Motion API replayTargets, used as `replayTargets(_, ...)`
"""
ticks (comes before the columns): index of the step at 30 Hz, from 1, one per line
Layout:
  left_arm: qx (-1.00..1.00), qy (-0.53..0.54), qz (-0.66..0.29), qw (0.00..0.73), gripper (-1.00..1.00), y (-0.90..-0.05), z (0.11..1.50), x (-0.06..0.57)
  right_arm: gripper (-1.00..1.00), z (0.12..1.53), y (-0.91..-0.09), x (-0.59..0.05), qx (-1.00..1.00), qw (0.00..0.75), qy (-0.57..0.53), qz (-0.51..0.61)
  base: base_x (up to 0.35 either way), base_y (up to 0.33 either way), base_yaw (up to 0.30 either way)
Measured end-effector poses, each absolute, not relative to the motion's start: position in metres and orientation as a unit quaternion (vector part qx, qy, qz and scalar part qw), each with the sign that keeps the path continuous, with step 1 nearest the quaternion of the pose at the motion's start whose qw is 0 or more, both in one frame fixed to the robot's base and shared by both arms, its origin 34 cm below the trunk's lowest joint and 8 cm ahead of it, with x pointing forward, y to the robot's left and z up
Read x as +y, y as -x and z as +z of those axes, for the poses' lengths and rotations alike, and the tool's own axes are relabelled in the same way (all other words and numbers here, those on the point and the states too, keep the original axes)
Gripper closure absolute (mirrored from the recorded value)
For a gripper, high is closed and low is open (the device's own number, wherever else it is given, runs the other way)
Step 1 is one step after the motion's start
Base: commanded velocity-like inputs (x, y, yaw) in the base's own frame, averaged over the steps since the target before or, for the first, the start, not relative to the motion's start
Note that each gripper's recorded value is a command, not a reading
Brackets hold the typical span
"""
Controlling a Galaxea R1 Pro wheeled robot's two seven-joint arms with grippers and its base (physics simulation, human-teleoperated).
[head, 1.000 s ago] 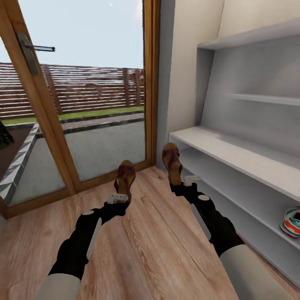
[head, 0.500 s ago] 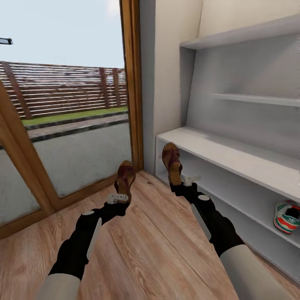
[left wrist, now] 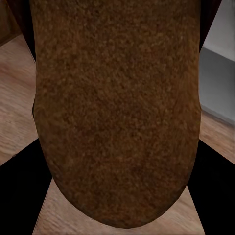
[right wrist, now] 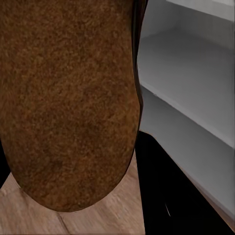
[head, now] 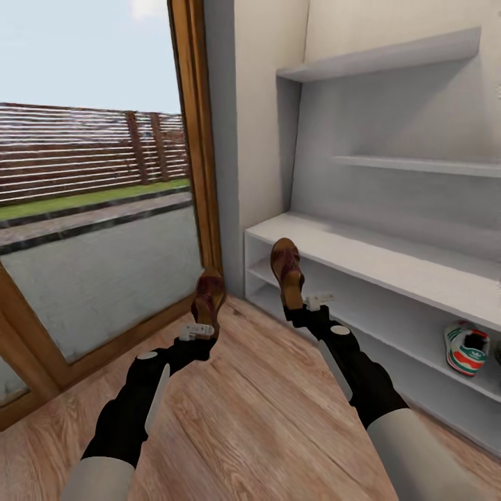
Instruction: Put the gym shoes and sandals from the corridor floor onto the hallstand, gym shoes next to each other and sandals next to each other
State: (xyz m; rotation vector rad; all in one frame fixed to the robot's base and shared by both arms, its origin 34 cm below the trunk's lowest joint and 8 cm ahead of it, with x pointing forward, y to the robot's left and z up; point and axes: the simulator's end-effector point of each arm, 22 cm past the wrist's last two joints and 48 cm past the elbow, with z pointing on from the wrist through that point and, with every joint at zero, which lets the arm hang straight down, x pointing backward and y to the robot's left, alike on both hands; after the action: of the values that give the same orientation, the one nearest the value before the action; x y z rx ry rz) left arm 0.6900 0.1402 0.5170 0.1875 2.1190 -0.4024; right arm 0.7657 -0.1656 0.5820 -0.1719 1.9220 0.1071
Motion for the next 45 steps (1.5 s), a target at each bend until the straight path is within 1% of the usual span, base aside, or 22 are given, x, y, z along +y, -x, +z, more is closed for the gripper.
replayTargets(8,0.864,-0.076,-0.165,0.469,1.00,-0.6901,0.5170,0.1401,1.00,0.5819,-0.7657,-0.1650,0.818,0.568,0.073,0.046,0.137,0.300,-0.276)
replayTargets(20,0.864,-0.076,-0.165,0.469,1.00,-0.6901,0.5168,0.1401,1.00,0.5818,-0.7657,-0.1649,0.818,0.568,0.073,0.046,0.008,0.306,-0.289)
replayTargets(35,0.864,-0.076,-0.164,0.469,1.00,-0.6901,0.5167,0.1402,1.00,0.5818,-0.7657,-0.1646,0.818,0.568,0.073,0.046,0.000,0.034,-0.290)
replayTargets(39,0.864,-0.076,-0.165,0.469,1.00,-0.6901,0.5169,0.1401,1.00,0.5819,-0.7658,-0.1648,0.818,0.568,0.073,0.046,0.000,0.230,-0.269)
replayTargets(45,0.864,-0.076,-0.164,0.469,1.00,-0.6901,0.5168,0.1403,1.00,0.5818,-0.7658,-0.1647,0.818,0.568,0.074,0.046,0.001,0.302,-0.041)
